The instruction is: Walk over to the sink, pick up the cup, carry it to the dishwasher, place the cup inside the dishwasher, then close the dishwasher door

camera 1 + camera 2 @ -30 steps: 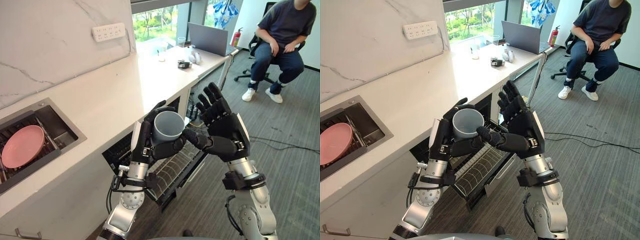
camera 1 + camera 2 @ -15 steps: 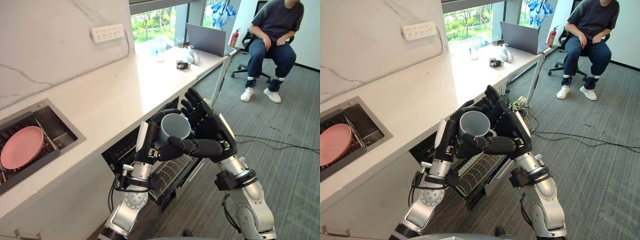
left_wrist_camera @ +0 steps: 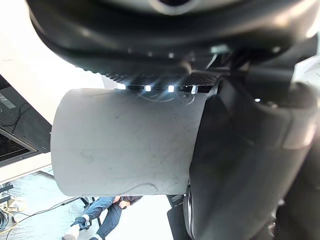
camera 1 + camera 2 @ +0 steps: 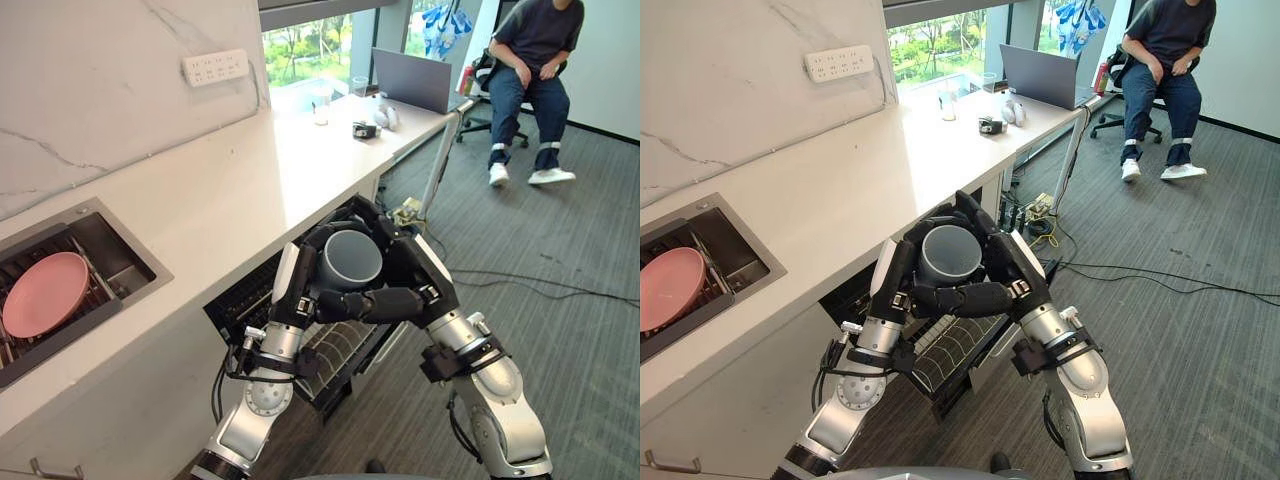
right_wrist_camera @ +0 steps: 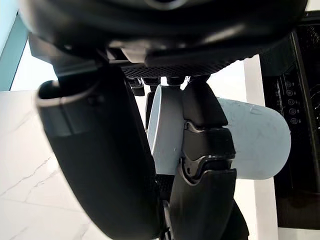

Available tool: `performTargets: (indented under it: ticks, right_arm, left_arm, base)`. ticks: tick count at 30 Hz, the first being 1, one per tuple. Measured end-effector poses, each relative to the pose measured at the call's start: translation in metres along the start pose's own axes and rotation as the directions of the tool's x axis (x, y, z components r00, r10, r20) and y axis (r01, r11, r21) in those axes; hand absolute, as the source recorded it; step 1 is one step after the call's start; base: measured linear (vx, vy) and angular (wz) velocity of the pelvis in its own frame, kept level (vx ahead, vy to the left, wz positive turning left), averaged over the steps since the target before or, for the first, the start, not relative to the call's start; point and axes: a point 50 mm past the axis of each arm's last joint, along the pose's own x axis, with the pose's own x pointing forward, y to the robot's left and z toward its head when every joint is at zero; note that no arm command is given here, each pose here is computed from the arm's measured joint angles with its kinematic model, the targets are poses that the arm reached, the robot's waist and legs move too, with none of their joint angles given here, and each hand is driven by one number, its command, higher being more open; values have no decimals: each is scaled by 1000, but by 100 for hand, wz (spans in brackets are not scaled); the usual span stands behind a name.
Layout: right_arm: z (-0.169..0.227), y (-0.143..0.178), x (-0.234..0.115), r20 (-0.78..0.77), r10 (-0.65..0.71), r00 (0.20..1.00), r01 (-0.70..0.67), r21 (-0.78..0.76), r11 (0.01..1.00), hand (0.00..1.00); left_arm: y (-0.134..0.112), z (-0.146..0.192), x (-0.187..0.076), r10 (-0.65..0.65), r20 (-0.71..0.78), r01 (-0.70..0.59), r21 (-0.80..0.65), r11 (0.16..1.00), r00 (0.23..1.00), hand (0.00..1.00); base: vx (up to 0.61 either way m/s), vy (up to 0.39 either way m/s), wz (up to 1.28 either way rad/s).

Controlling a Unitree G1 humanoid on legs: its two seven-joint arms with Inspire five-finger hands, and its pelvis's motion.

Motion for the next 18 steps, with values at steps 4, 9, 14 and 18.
performTargets:
  ticks: [4, 9, 14, 18]
  right_arm:
    - [-2, 0, 0, -21, -15, 1000, 15, -17, 1000, 100]
    - [-4, 1, 1, -37, -23, 999, 23, -5, 1000, 100]
    - [-5, 1, 1, -42, -32, 999, 33, 30, 999, 100]
    - [-11, 2, 1, -63, -32, 997, 39, 107, 993, 100]
  left_arm:
    - [1, 0, 0, 2, -3, -2, 3, 1000, 1000, 0]
    - [2, -1, 1, 6, -10, -6, 9, 1000, 1000, 0]
    - [2, 0, 1, 5, -7, -5, 7, 1000, 1000, 0]
    - [3, 2, 2, -4, 3, 4, 5, 1000, 1000, 0]
  base:
    - [0, 0, 0]
    - [0, 0, 0]
    - [0, 0, 0]
    - [0, 0, 0]
